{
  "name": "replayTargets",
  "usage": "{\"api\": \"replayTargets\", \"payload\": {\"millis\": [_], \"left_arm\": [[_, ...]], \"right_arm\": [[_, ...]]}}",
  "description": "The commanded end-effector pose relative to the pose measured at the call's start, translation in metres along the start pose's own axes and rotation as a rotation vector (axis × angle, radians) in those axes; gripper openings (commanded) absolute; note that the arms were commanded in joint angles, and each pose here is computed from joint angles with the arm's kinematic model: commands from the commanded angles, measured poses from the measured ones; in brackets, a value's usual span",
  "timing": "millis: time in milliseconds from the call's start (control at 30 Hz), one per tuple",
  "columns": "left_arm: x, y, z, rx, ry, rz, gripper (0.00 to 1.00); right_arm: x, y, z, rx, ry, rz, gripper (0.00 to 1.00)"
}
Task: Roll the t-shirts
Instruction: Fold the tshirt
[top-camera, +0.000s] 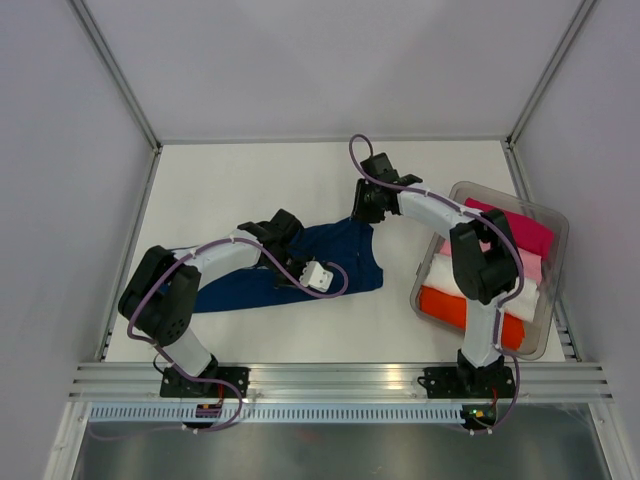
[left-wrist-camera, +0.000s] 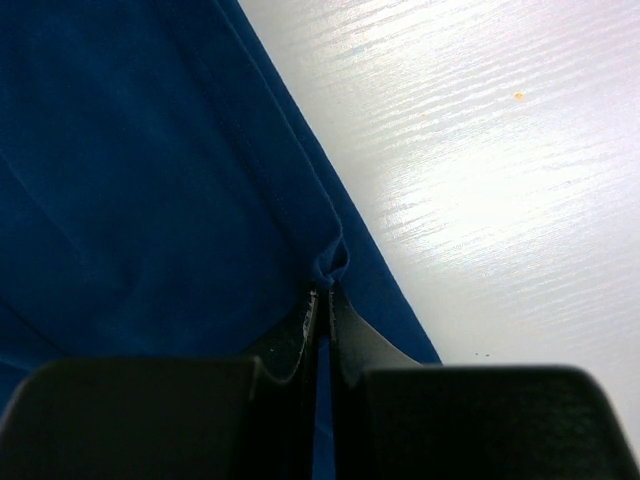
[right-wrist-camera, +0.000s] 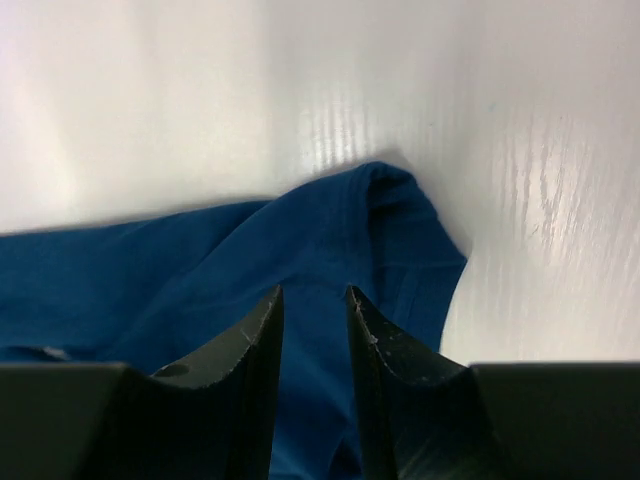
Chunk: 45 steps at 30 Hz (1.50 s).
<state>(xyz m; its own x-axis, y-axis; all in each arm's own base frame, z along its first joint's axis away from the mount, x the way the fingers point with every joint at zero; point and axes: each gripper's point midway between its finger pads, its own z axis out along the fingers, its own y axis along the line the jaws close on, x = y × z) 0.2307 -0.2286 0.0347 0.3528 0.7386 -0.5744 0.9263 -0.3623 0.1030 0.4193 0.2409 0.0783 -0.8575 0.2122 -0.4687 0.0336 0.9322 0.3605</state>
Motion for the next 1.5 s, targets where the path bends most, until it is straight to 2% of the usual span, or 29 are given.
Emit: {"api": "replayTargets", "payload": {"millis": [0, 267, 600, 867, 1067, 1133, 1300, 1467], "left_arm": [[-0.011, 0.003, -0.005, -0.006, -0.044, -0.011, 0.08], [-0.008, 0.004, -0.002, 0.0, -0.041, -0.018, 0.09], [-0.006, 0.006, 0.0, -0.001, -0.03, -0.019, 0.09], [-0.005, 0.006, 0.0, -0.001, -0.028, -0.019, 0.09], [-0.005, 0.006, 0.001, 0.001, -0.031, -0.016, 0.09], [-0.005, 0.006, 0.001, 0.001, -0.031, -0.016, 0.08], [-0.005, 0.006, 0.001, 0.0, -0.029, -0.015, 0.08], [-0.005, 0.006, 0.001, 0.0, -0.028, -0.007, 0.08]], "right_arm": [[-0.014, -0.01, 0.013, 0.039, -0.014, -0.017, 0.38], [-0.009, -0.024, 0.035, 0.074, 0.009, -0.016, 0.38], [0.004, -0.009, 0.04, -0.028, 0.045, 0.015, 0.3], [0.008, -0.012, 0.048, -0.015, 0.064, 0.021, 0.25], [0.007, -0.018, 0.051, 0.013, 0.06, 0.017, 0.25], [0.006, -0.019, 0.052, 0.013, 0.059, 0.015, 0.22], [0.001, -0.016, 0.052, 0.008, 0.045, 0.011, 0.01], [-0.013, -0.007, 0.047, -0.014, 0.004, 0.005, 0.0]]}}
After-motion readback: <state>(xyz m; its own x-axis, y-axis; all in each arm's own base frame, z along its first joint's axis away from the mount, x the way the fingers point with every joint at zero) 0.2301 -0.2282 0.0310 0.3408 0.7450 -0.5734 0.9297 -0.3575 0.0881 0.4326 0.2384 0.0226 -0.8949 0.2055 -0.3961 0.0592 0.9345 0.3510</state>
